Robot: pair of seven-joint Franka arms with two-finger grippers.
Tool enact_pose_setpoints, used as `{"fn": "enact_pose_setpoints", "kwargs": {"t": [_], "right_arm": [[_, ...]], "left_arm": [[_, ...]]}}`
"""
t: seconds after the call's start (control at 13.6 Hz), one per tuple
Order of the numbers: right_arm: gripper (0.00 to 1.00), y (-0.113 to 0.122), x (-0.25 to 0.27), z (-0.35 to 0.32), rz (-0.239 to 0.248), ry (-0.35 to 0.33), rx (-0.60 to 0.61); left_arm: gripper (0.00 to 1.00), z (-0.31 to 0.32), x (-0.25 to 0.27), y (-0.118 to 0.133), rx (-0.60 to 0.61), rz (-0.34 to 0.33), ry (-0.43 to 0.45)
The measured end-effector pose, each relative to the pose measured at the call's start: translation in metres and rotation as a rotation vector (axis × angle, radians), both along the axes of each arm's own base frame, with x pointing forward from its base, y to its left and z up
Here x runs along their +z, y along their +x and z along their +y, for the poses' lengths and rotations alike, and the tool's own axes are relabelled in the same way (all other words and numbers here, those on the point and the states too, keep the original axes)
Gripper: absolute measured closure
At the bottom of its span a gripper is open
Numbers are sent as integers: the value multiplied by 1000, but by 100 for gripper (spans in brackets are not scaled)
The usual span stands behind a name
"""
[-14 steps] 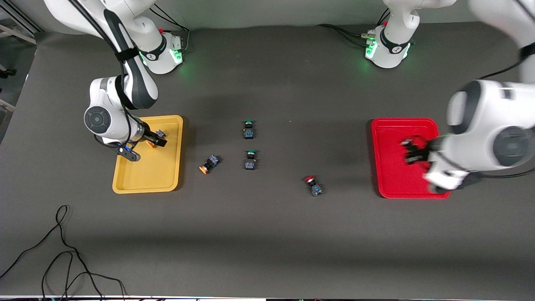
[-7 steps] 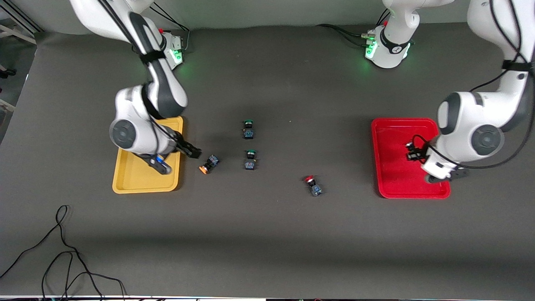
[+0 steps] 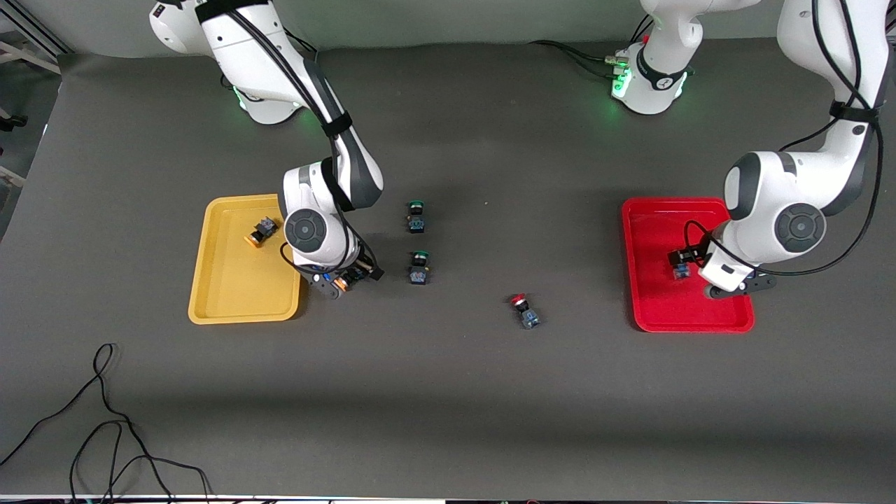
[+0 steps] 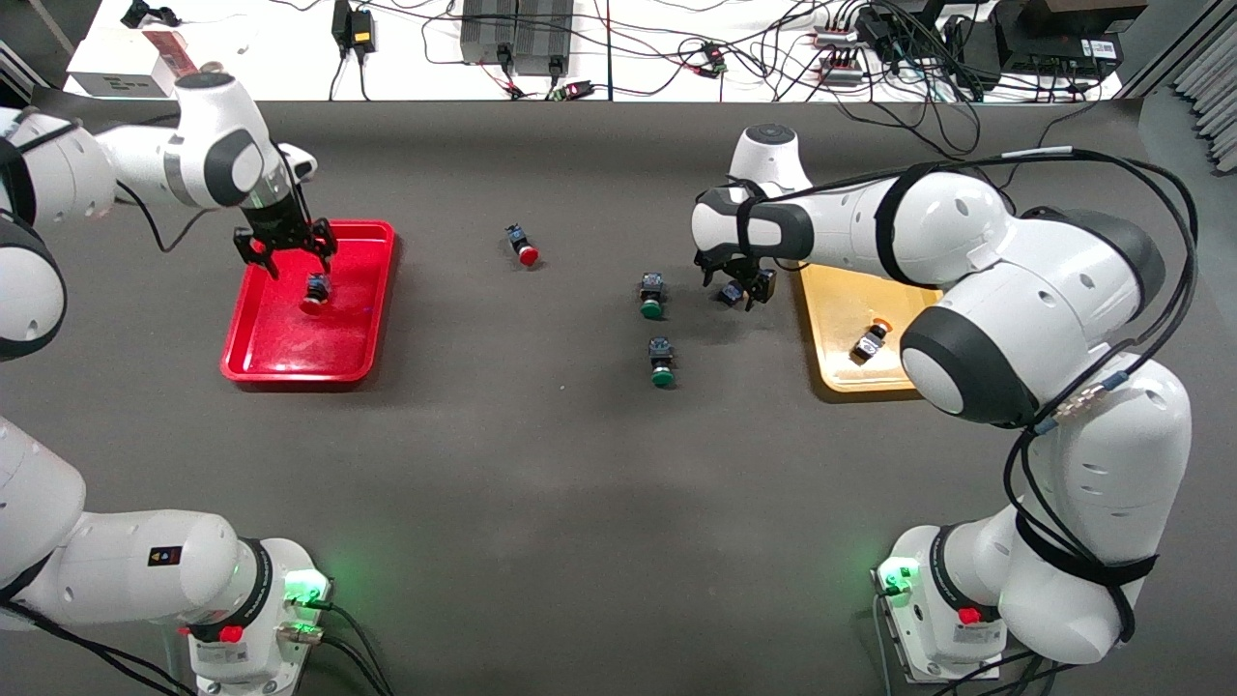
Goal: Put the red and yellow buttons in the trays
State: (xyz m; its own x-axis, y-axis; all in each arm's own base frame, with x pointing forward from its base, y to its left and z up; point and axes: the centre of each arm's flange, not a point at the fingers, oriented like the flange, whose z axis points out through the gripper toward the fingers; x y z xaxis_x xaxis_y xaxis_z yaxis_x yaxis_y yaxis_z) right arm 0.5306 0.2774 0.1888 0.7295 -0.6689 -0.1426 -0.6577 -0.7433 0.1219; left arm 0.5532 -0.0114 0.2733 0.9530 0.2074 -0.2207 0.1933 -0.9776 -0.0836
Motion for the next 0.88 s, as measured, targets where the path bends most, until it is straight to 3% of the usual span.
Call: {"fn": "enact_pose_setpoints", "kwargs": {"t": [0.07, 0.29, 0.44, 0.52, 0.74, 0.81, 0.88], "right_arm": [[0, 4, 0, -6, -9, -1, -10], [0, 7, -1, -10, -16, -1, -8], [13, 7, -2, -10, -20, 0, 4], [14, 7, -3, -11, -22, 2, 14], [44, 8, -5, -14, -20, 0, 20], [59, 9, -5, -16, -21, 0, 18], [59, 10, -4, -17, -22, 0, 17]], "left_arm": [[0, -4, 21, 10, -7, 10, 2], [0, -48, 97, 47, -72, -22, 1], [0, -96, 118, 67, -115, -57, -4], [0, -120, 116, 77, -110, -70, -6], [0, -184, 85, 103, 4, -78, -11], [0, -200, 70, 112, 65, -76, -3], [0, -212, 51, 119, 117, -76, 4]]}}
